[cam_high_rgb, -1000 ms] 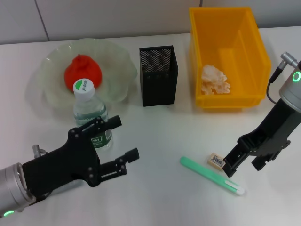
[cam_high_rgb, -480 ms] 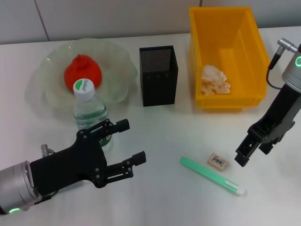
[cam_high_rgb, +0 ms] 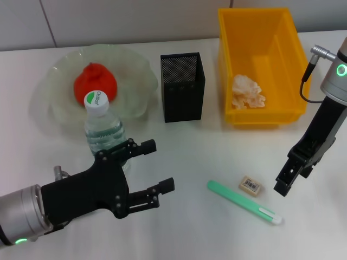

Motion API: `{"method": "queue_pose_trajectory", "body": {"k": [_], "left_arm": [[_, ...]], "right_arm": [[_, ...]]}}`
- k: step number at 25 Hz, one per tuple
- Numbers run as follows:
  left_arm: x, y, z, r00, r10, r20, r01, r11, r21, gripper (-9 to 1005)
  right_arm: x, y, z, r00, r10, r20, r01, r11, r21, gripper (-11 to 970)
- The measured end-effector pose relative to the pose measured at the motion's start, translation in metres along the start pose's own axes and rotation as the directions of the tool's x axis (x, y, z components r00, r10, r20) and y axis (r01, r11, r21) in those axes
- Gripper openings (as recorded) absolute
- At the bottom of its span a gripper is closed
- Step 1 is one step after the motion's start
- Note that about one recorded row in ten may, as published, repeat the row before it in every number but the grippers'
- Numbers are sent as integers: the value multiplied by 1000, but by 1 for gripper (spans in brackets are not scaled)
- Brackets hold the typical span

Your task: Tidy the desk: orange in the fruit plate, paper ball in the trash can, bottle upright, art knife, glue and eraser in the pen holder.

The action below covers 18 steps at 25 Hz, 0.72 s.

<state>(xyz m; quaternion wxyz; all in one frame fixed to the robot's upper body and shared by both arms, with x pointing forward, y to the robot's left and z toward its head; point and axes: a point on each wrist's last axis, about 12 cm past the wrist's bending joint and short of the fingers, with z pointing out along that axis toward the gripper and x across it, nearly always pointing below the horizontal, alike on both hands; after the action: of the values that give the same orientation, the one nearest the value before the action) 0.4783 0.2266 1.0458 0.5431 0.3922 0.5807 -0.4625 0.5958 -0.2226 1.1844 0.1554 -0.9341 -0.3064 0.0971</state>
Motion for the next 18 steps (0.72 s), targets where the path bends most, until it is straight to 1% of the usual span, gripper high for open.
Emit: {"method": "queue_pose_trajectory", "body": {"k": [5,12,15,18], "left_arm": [[-2,1,2,1000,5,0,-5,1000,8,817],[-3,3,4,1000,9,2,-9,1000,7,817],[-3,3,4,1000,10,4,-10,1000,7,817],[-4,4,5,1000,11,8,-11,1000,10,817]], "right_arm": [[8,-3,2,1000,-10,12,10,1000,-18,835],[22,-12,11,999,-30,19,30,999,-11,835],[24,-14,13,999,-32,25,33,999,-15,834],[28,-19,17,999,-28,43,30,999,-41,834]]}}
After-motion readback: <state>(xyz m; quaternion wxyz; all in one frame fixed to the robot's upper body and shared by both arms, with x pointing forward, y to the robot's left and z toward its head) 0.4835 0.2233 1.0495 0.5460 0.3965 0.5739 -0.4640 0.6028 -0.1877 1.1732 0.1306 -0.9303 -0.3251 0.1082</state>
